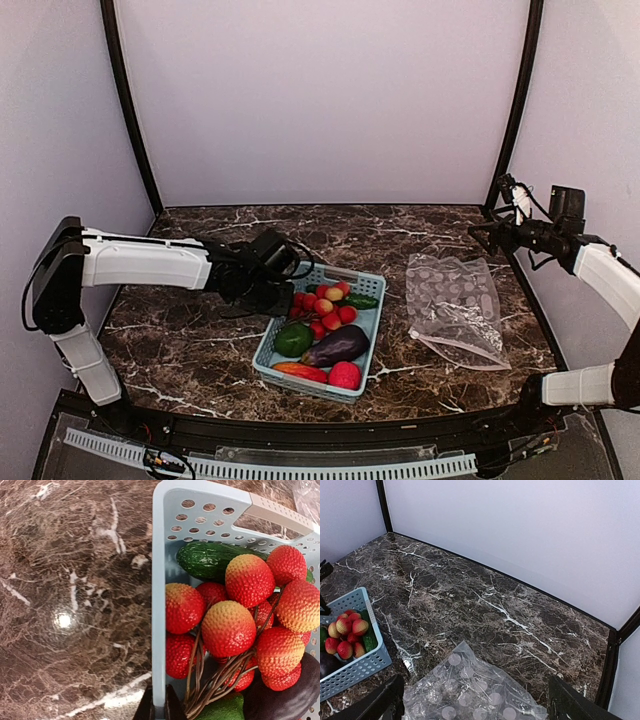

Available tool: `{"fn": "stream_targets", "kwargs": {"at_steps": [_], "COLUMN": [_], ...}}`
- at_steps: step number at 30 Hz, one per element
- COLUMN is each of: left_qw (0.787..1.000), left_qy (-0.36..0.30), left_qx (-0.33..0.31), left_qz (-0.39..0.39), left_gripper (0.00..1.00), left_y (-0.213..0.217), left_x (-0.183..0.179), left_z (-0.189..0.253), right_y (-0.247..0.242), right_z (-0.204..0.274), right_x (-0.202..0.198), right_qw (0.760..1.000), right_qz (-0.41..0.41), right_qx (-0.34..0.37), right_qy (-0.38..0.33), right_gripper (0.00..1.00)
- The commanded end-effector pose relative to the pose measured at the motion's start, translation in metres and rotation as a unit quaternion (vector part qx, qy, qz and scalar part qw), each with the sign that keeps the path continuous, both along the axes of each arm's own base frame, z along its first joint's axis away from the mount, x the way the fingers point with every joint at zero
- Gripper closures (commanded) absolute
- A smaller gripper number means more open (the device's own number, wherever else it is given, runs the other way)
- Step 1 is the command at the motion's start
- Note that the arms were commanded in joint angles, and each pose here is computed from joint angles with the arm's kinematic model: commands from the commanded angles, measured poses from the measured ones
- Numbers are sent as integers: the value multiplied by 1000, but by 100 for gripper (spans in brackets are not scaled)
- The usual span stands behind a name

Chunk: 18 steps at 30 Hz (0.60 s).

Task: Place the food in the zip-top bag and seal the zipper
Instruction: Adjust the bin at the corner of the board.

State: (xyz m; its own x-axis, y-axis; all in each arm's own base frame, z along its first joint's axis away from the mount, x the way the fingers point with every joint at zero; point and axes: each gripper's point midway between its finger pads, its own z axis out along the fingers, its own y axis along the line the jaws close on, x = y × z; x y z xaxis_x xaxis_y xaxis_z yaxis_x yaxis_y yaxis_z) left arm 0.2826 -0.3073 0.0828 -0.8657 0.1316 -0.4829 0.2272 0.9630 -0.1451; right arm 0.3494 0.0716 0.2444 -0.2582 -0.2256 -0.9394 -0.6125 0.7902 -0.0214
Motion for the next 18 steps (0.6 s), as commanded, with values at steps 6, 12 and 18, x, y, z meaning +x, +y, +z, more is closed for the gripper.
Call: {"fn": "stream_targets", "kwargs": {"at_steps": [6,12,18], "left_qw": [994,989,989], "left_qy": [-40,-32,-11], "left_qx": [19,27,31], "left_qz": [104,140,141], "left_gripper": [99,99,99], "left_y": [107,152,187], "left_x": [53,70,75], "left_z": [22,15,11], "right_y": [1,1,1], "right_z": [-6,-8,-9], "right_x": [-2,-2,-1], "right_qw": [1000,1000,1000], "right_qz": [7,6,7], "right_qx": [3,3,4], "right_qy": [9,13,17], "right_gripper": [4,4,4]}}
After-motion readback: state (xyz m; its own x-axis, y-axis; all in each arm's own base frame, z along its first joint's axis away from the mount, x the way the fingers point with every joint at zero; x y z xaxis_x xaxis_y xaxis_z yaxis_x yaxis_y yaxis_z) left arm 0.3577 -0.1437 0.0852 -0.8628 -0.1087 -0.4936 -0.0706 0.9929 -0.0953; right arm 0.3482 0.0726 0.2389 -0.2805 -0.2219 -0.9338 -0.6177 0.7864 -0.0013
